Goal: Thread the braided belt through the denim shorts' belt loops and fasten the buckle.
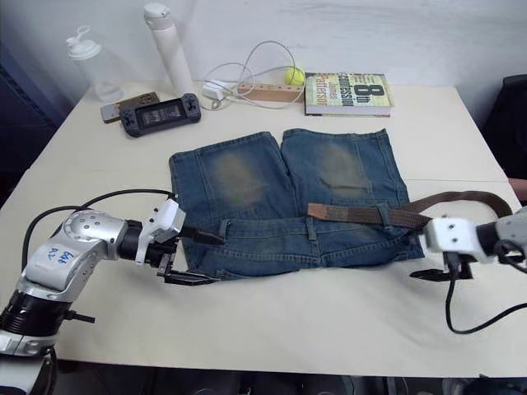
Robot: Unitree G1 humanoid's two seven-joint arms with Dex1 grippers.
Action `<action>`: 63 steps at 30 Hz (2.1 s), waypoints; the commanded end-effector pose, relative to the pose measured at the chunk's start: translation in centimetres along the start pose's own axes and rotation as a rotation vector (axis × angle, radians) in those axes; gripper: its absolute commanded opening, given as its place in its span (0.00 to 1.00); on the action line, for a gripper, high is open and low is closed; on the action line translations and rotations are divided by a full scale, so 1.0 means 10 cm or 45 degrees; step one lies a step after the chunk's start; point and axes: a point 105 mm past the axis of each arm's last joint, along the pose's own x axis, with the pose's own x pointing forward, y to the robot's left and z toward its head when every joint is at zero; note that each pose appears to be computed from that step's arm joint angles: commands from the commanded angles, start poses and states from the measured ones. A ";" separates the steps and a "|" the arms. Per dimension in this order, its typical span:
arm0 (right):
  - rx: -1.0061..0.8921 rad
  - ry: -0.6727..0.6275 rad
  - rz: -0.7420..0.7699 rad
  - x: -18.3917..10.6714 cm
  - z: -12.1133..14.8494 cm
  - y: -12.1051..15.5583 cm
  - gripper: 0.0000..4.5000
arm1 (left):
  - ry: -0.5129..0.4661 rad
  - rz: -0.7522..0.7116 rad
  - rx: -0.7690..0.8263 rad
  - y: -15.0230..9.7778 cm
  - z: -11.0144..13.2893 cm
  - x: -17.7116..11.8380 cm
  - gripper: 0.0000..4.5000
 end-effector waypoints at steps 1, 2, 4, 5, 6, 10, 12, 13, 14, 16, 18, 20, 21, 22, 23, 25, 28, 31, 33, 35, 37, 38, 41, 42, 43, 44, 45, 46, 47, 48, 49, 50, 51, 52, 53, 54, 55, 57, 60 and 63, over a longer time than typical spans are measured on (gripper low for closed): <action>0.219 -0.124 -0.196 -0.28 0.25 -0.19 0.99 | -0.126 0.084 0.111 0.10 0.21 0.01 1.00; 0.373 -0.259 -0.245 -0.25 0.38 -0.22 0.99 | -0.173 0.108 0.134 0.13 0.29 0.03 1.00; 0.609 -0.453 -0.310 -0.12 0.57 -0.21 0.99 | -0.228 0.142 0.171 0.18 0.41 0.07 1.00; 0.694 -0.512 -0.344 -0.06 0.63 -0.19 0.99 | -0.243 0.154 0.187 0.19 0.44 0.09 1.00; 0.838 -0.566 -0.409 0.04 0.68 -0.20 0.99 | -0.257 0.164 0.203 0.20 0.48 0.11 1.00; 1.403 -0.828 -0.309 0.36 0.88 -0.10 0.99 | -0.262 0.181 0.213 0.22 0.53 0.17 1.00; 1.613 -0.985 -0.282 0.42 0.92 -0.12 0.99 | -0.259 0.197 0.211 0.22 0.54 0.19 1.00; 1.684 -1.031 -0.286 0.44 0.93 -0.12 0.99 | -0.260 0.210 0.208 0.23 0.55 0.19 1.00; 1.748 -1.072 -0.284 0.46 0.94 -0.12 0.99 | -0.262 0.219 0.206 0.23 0.55 0.19 1.00; 1.827 -1.109 -0.276 0.47 0.96 -0.11 0.99 | -0.264 0.227 0.204 0.23 0.56 0.20 1.00; 1.933 -1.116 -0.277 0.52 0.89 -0.06 0.99 | -0.261 0.244 0.200 0.23 0.55 0.19 1.00; 2.038 -1.137 -0.268 0.56 0.84 -0.03 0.99 | -0.257 0.261 0.189 0.24 0.53 0.19 1.00; 2.067 -1.142 -0.265 0.56 0.84 -0.02 0.99 | -0.257 0.265 0.184 0.24 0.53 0.19 1.00; 2.099 -1.150 -0.248 0.57 0.84 0.00 0.99 | -0.254 0.265 0.182 0.23 0.52 0.19 1.00; 2.126 -1.155 -0.239 0.58 0.84 0.01 0.99 | -0.252 0.266 0.181 0.23 0.52 0.19 1.00; 2.179 -1.172 -0.222 0.58 0.83 0.03 0.99 | -0.251 0.275 0.176 0.23 0.51 0.19 1.00; 2.211 -1.153 -0.233 0.63 0.80 0.04 0.99 | -0.248 0.285 0.170 0.23 0.50 0.18 1.00; 2.251 -1.214 -0.286 0.61 0.77 -0.07 0.99 | -0.238 0.285 0.176 0.24 0.49 0.19 1.00; 2.278 -1.219 -0.314 0.63 0.73 -0.09 0.99 | -0.249 0.291 0.172 0.24 0.51 0.21 1.00; 2.281 -1.190 -0.322 0.69 0.72 -0.08 0.99 | -0.252 0.290 0.172 0.24 0.52 0.22 1.00; 2.294 -1.210 -0.327 0.70 0.72 -0.09 0.99 | -0.249 0.289 0.172 0.24 0.52 0.22 1.00; 2.307 -1.224 -0.336 0.72 0.71 -0.11 0.99 | -0.248 0.290 0.172 0.24 0.52 0.22 1.00; 2.324 -1.244 -0.341 0.80 0.72 -0.12 0.99 | -0.246 0.292 0.170 0.23 0.52 0.22 1.00; 2.328 -1.265 -0.332 0.82 0.74 -0.13 0.99 | -0.247 0.298 0.170 0.23 0.52 0.23 1.00; 2.330 -1.280 -0.326 0.84 0.76 -0.14 0.99 | -0.248 0.303 0.170 0.24 0.53 0.23 1.00; 2.321 -1.307 -0.309 0.86 0.80 -0.14 0.99 | -0.249 0.305 0.170 0.24 0.53 0.23 1.00; 2.309 -1.341 -0.283 0.87 0.86 -0.15 0.99 | -0.249 0.305 0.169 0.24 0.53 0.24 1.00; 2.301 -1.362 -0.266 0.88 0.89 -0.15 0.99 | -0.249 0.304 0.168 0.24 0.54 0.24 1.00; 2.295 -1.378 -0.262 0.92 0.93 -0.15 0.99 | -0.248 0.304 0.168 0.23 0.54 0.24 1.00; 2.292 -1.386 -0.264 0.94 0.95 -0.16 0.99 | -0.248 0.305 0.168 0.23 0.54 0.25 1.00; 2.296 -1.383 -0.259 0.99 0.97 -0.15 0.99 | -0.234 0.305 0.193 0.22 0.55 0.25 1.00; 2.298 -1.381 -0.256 1.03 0.98 -0.14 0.99 | -0.223 0.305 0.211 0.22 0.55 0.25 1.00; 2.305 -1.370 -0.249 1.10 0.99 -0.12 0.99 | -0.241 0.296 0.221 0.20 0.60 0.25 1.00; 2.308 -1.363 -0.245 1.15 1.00 -0.11 0.99 | -0.256 0.290 0.226 0.18 0.64 0.25 1.00; 2.311 -1.358 -0.245 1.19 1.00 -0.10 0.99 | -0.272 0.287 0.224 0.18 0.66 0.24 1.00; 2.311 -1.356 -0.246 1.22 1.00 -0.10 0.99 | -0.280 0.287 0.223 0.17 0.68 0.24 1.00; 2.318 -1.361 -0.248 1.26 1.00 -0.11 0.99 | -0.268 0.297 0.229 0.19 0.67 0.23 1.00; 2.328 -1.375 -0.265 1.33 0.98 -0.14 0.99 | -0.248 0.311 0.233 0.20 0.64 0.23 1.00; 2.344 -1.380 -0.310 1.40 0.91 -0.19 0.99 | -0.239 0.321 0.229 0.21 0.62 0.23 1.00; 2.377 -1.353 -0.339 1.49 0.85 -0.21 0.88 | -0.240 0.343 0.226 0.23 0.61 0.23 1.00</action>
